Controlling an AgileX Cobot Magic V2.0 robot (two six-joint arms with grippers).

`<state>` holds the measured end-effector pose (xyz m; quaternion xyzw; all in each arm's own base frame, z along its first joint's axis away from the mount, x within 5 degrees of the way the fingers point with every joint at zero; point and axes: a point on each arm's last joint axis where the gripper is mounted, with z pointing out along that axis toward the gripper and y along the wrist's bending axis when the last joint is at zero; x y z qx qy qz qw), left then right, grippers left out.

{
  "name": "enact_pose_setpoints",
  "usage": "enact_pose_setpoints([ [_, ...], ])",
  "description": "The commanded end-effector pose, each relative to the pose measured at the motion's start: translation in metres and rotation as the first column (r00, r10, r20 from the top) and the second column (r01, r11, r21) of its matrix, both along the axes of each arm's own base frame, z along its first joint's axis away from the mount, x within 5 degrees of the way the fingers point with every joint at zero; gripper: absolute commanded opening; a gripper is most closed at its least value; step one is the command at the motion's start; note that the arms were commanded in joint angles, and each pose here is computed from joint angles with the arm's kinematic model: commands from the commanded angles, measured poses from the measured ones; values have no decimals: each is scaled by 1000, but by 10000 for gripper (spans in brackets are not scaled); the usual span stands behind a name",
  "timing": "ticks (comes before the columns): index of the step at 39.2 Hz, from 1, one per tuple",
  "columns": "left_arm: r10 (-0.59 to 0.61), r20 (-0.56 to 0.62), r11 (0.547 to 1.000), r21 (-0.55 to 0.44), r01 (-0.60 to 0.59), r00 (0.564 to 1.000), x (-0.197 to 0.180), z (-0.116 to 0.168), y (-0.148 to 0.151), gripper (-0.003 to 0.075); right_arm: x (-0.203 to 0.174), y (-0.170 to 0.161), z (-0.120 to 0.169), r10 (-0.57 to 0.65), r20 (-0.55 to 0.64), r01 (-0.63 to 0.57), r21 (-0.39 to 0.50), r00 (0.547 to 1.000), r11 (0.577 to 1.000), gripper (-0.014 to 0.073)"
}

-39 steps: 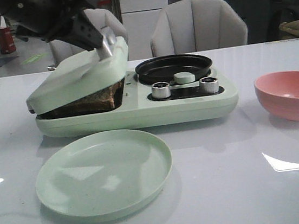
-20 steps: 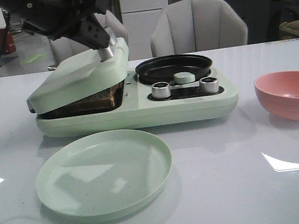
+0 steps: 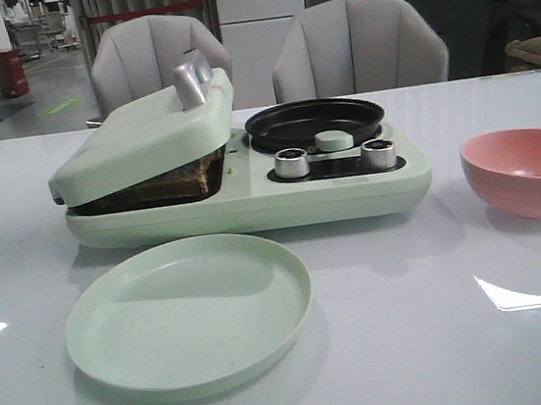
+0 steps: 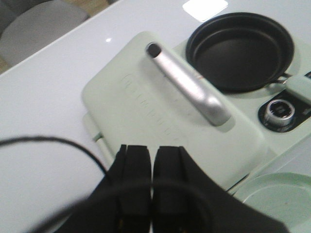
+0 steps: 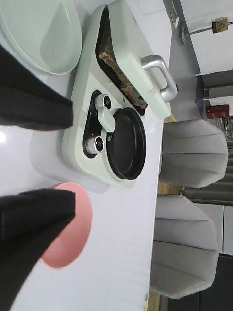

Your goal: Make breakfast with bread and shrimp

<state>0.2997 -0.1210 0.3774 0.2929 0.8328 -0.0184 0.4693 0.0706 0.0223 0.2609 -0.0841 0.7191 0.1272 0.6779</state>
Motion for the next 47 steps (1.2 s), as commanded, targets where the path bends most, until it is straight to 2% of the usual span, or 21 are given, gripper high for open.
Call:
enact_pose_setpoints([
  [1,99,99,995,-15,-98,990,-26,39,19,116,0,-1,16,-14,100,12,13,995,1000,403],
  [6,182,116,983,5,-184,976,-54,56,39,116,0,-1,16,-14,100,12,13,995,1000,403],
  [11,232,164,971,-100,-218,959,-89,68,54,116,0,-1,16,-14,100,12,13,995,1000,403],
  [17,259,225,948,-244,-203,939,-134,64,71,117,0,-1,16,-14,100,12,13,995,1000,403],
  [25,257,189,933,-304,-192,948,-175,27,84,117,0,-1,16,-14,100,12,13,995,1000,403],
  [35,247,232,914,-378,-147,941,-225,-19,101,117,0,-1,16,-14,100,12,13,995,1000,403],
  [42,248,269,882,-461,-102,931,-257,-40,111,117,0,-1,16,-14,100,12,13,995,1000,403],
  [47,255,311,871,-485,-78,916,-274,-53,118,117,0,-1,16,-14,100,12,13,995,1000,403],
])
